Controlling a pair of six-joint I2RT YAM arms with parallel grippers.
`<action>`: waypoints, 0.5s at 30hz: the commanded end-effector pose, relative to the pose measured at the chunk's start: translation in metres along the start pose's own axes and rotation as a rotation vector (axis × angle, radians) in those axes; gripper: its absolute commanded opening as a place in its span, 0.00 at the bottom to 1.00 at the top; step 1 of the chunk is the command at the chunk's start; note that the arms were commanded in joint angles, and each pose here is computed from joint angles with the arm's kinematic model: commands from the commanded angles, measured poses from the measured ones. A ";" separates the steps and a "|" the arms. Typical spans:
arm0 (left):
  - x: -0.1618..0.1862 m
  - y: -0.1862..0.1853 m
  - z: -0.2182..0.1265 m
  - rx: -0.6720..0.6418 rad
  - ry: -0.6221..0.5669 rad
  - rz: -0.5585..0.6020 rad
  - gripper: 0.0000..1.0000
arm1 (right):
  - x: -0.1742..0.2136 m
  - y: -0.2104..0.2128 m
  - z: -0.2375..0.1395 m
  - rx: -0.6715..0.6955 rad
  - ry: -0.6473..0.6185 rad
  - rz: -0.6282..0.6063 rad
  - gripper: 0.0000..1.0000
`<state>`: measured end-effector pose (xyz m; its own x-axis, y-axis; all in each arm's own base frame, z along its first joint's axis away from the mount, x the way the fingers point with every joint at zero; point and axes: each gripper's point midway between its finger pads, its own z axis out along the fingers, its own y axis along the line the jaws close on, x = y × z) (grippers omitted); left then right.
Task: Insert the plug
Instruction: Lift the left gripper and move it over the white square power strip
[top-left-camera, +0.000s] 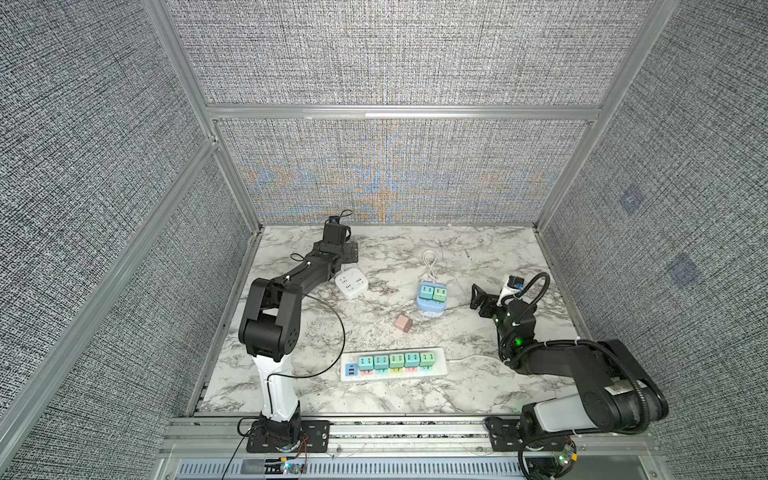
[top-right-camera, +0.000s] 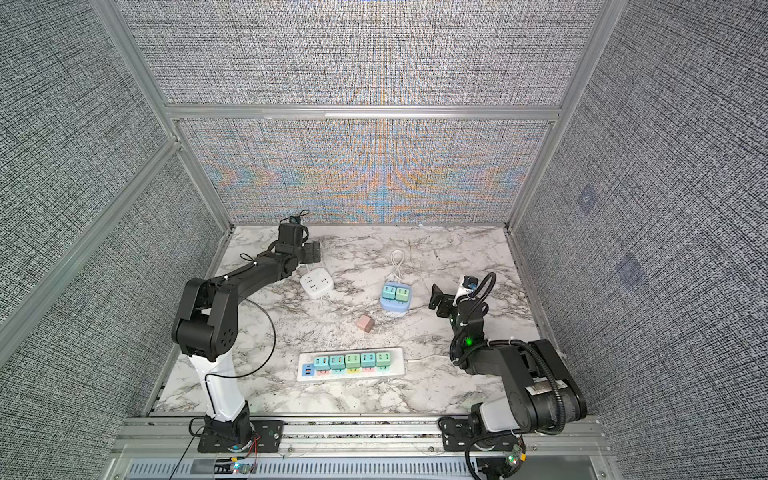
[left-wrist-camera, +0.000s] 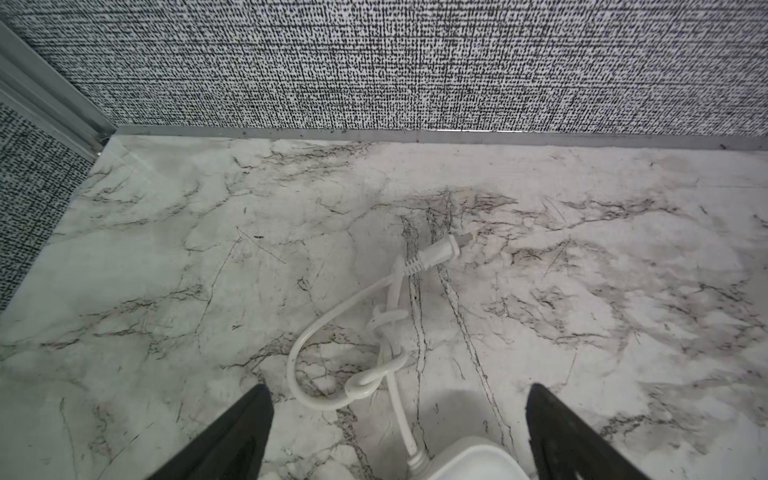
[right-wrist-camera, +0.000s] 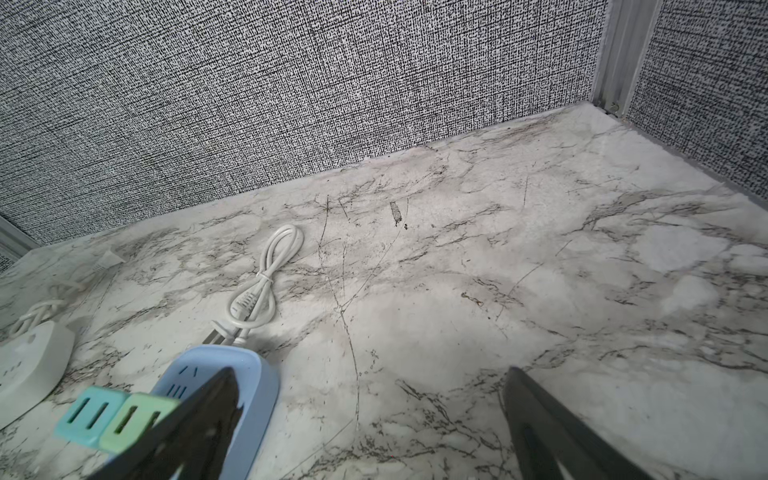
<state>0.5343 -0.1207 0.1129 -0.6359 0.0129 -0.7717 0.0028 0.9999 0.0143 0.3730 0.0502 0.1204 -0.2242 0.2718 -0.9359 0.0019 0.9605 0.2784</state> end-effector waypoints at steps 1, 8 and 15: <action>0.017 -0.007 0.011 0.027 0.085 0.033 0.96 | -0.003 0.001 0.001 0.001 -0.009 0.004 1.00; 0.038 -0.017 0.023 0.072 0.170 0.055 0.93 | -0.003 0.001 0.001 0.001 -0.008 0.003 0.99; 0.060 -0.027 0.011 0.121 0.176 0.060 0.93 | -0.003 0.001 0.002 0.001 -0.008 0.004 1.00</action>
<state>0.5074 -0.1379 0.0515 -0.7762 0.0796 -0.6254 0.1016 0.9948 0.0005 0.3730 0.0501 0.1200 -0.2250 0.2712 -0.9359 0.0028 0.9607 0.2777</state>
